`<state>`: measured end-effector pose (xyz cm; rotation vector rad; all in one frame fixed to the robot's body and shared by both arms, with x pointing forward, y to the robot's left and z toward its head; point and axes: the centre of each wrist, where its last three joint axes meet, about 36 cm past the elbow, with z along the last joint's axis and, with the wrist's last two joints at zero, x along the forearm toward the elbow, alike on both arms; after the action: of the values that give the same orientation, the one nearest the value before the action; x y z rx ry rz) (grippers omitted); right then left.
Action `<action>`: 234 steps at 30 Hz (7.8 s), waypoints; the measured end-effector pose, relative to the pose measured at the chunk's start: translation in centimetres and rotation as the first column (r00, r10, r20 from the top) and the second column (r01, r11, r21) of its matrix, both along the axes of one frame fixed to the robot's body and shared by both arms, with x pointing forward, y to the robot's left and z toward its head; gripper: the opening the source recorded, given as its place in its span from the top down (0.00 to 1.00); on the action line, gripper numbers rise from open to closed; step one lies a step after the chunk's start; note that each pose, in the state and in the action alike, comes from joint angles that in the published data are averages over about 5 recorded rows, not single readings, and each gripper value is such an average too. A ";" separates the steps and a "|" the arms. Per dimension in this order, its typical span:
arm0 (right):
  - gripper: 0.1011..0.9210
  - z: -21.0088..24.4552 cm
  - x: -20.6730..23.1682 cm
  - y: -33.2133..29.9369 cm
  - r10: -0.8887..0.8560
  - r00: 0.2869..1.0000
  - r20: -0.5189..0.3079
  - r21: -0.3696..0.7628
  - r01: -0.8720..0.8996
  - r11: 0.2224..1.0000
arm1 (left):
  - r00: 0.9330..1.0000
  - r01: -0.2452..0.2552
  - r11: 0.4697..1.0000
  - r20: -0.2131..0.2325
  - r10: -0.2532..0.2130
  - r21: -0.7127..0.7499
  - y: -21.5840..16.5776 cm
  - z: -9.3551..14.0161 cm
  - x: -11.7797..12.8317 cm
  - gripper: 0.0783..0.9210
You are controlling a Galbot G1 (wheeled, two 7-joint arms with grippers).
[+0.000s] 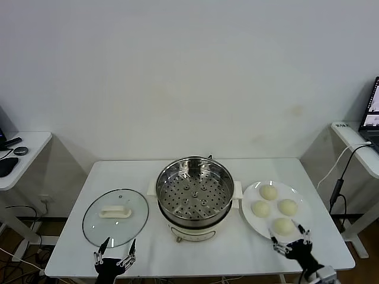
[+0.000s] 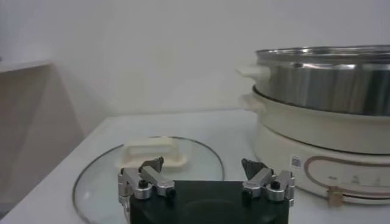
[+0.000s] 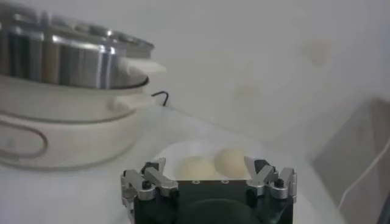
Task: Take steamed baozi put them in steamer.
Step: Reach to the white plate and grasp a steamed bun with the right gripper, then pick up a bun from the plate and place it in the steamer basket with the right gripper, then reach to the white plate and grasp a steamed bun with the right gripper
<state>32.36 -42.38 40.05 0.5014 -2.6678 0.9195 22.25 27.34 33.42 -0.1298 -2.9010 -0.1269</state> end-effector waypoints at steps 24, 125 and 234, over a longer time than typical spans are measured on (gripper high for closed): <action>0.12 9.7 22.3 -4.4 0.330 0.815 -0.477 -0.397 -0.534 0.747 | 0.995 0.026 0.996 0.089 -0.034 0.089 1.7 0.2 1.5 0.12; 0.43 29.0 35.4 23.1 0.678 0.418 -0.604 -0.508 -0.858 0.076 | 0.987 -0.031 0.990 0.162 0.008 0.138 4.1 1.6 2.2 0.12; 0.12 7.3 28.2 7.8 0.356 0.543 -0.761 -0.354 -0.807 0.473 | 0.969 -0.074 0.981 0.244 0.028 0.180 7.5 4.2 3.2 0.12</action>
<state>60.59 -34.60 47.37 1.3574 -1.3422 1.5190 25.49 34.82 37.58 -0.0057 -3.1085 -0.4359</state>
